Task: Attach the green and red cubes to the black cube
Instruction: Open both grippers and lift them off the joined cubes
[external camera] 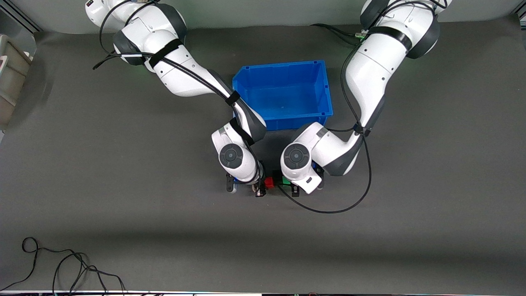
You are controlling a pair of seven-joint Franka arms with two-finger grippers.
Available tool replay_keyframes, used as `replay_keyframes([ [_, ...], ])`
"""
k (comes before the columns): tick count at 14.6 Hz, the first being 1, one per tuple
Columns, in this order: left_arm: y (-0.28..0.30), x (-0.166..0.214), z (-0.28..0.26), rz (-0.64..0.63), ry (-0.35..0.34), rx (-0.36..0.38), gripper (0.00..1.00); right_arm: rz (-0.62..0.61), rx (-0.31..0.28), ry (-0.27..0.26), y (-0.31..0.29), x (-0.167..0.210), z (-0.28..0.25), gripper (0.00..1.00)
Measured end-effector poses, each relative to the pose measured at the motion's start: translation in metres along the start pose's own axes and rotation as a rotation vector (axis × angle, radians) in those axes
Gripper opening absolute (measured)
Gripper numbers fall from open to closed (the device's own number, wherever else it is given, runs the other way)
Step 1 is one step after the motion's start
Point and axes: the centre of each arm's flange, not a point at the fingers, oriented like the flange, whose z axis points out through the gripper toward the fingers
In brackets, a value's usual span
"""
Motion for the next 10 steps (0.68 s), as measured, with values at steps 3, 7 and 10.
replay_keyframes([
  [3, 0.029, 0.043, -0.03, 0.008, -0.003, -0.007, 1.0, 0.0, -0.001, 0.001, 0.0, 0.0, 0.0, 0.44],
  [7, 0.042, 0.093, -0.077, 0.134, 0.035, 0.046, 1.0, -0.023, -0.022, 0.014, 0.003, 0.001, 0.003, 0.81],
  [10, 0.039, 0.124, -0.114, 0.292, 0.066, 0.123, 1.0, -0.09, -0.075, 0.036, 0.002, 0.0, -0.018, 1.0],
])
